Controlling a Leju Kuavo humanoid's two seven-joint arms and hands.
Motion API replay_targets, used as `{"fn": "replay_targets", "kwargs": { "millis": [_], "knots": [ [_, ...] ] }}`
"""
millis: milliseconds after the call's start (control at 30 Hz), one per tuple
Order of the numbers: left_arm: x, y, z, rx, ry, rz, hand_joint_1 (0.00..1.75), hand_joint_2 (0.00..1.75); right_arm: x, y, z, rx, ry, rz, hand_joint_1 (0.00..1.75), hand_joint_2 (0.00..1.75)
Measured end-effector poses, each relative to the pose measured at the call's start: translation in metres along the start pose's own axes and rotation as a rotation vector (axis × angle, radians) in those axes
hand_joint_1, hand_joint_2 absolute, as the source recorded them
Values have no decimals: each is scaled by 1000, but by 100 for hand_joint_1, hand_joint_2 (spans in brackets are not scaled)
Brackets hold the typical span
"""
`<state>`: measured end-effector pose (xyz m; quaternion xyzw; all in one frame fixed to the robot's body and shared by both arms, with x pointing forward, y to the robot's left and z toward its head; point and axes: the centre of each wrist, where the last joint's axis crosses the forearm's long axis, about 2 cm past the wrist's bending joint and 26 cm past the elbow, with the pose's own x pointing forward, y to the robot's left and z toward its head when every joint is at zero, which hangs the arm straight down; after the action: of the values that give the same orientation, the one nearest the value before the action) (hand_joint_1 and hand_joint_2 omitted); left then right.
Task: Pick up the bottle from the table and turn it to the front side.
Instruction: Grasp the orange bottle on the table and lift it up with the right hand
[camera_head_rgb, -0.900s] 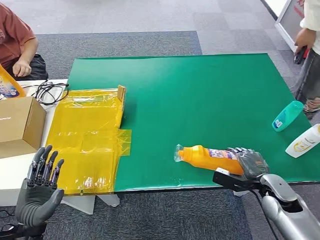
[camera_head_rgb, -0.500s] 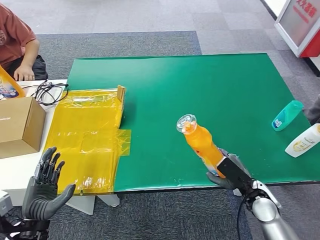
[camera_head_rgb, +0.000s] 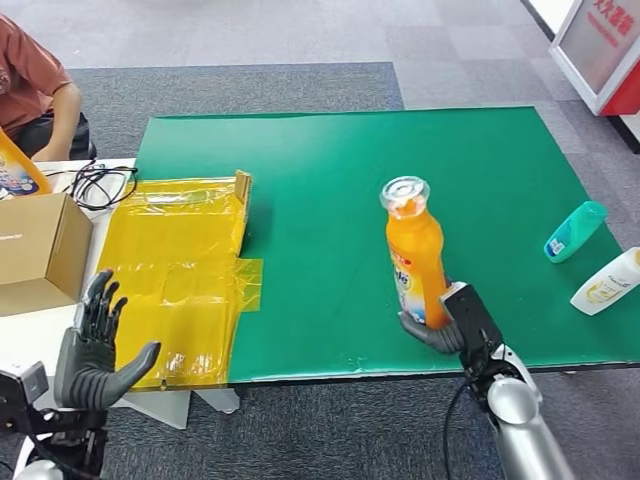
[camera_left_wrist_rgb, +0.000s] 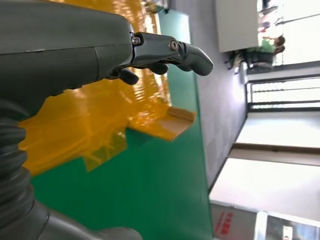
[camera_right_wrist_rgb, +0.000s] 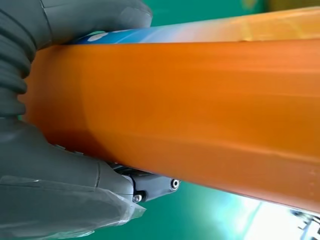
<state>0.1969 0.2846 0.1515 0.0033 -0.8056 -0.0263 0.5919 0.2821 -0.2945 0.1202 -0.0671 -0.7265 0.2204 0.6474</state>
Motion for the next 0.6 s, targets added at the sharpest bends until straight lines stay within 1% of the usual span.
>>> {"fn": "replay_targets", "kwargs": {
  "millis": [100,167,233,333,433,600],
  "knots": [
    [5,-4,-22,-6,-74,5,0,175,16,5,-17,-28,-59,-62,175,175],
    [8,-10,-41,-6,-90,21,0,175,27,13,-27,-58,-85,-86,175,175],
    [13,-21,-65,-14,-104,61,0,175,41,24,-42,-92,-121,-108,175,175],
    [22,-36,-95,-47,-131,120,0,175,60,42,-60,-91,-175,-131,175,175],
    [27,-45,-113,-78,-149,142,0,175,68,55,-69,-69,-198,-143,175,175],
    [33,-56,-128,-136,-163,166,0,175,76,67,-75,-54,-223,-142,175,175]
  ]
}}
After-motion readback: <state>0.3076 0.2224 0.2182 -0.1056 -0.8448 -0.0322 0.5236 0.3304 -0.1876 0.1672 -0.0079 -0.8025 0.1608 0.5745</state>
